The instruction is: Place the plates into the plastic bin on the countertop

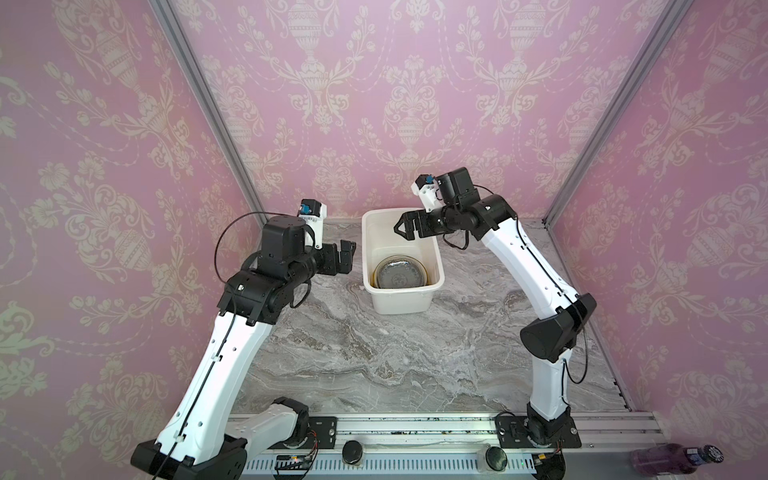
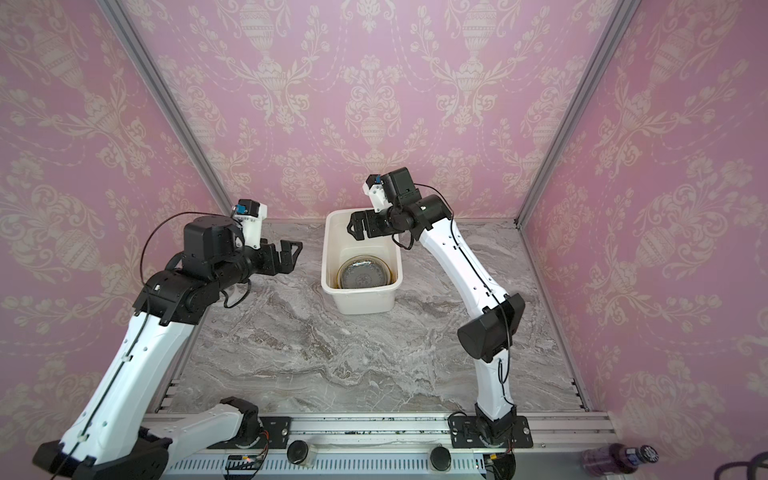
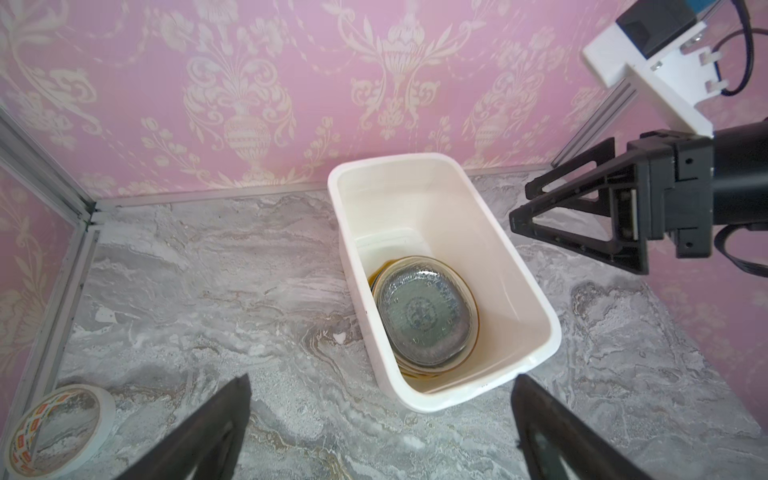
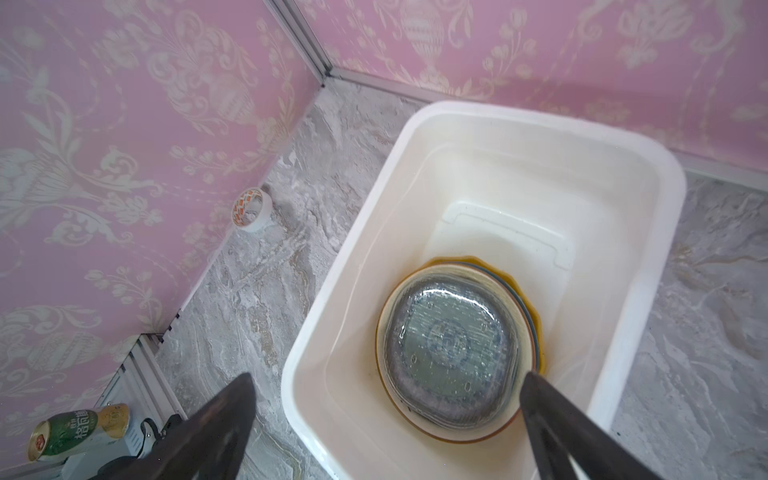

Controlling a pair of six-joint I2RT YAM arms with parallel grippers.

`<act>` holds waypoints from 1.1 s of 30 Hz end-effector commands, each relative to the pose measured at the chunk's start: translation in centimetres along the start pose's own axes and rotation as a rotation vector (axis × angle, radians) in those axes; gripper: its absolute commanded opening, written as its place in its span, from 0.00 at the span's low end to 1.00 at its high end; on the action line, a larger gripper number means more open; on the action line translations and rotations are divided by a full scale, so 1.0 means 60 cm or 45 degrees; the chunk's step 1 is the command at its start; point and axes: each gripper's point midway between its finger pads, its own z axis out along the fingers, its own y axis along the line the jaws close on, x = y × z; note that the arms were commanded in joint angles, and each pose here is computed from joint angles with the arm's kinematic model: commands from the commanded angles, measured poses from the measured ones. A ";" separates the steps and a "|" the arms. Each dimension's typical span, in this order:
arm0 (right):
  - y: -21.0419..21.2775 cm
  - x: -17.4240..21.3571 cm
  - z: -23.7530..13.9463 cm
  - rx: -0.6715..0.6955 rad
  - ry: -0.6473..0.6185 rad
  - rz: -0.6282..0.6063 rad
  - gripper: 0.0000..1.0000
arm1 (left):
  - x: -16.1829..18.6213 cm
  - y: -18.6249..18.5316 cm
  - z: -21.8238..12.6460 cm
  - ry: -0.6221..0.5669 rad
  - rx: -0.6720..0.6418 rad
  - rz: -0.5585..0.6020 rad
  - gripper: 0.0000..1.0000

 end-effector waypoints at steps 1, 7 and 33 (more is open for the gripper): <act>-0.005 -0.061 -0.042 0.085 -0.239 -0.047 1.00 | -0.030 0.013 -0.018 -0.139 -0.048 -0.029 0.99; -0.037 -0.089 -0.152 0.156 -0.566 0.018 1.00 | -0.070 0.006 -0.072 -0.379 -0.006 -0.057 0.99; -0.487 0.385 -0.347 1.238 -0.566 0.616 1.00 | 0.254 0.367 0.036 -0.093 -1.032 -0.270 0.99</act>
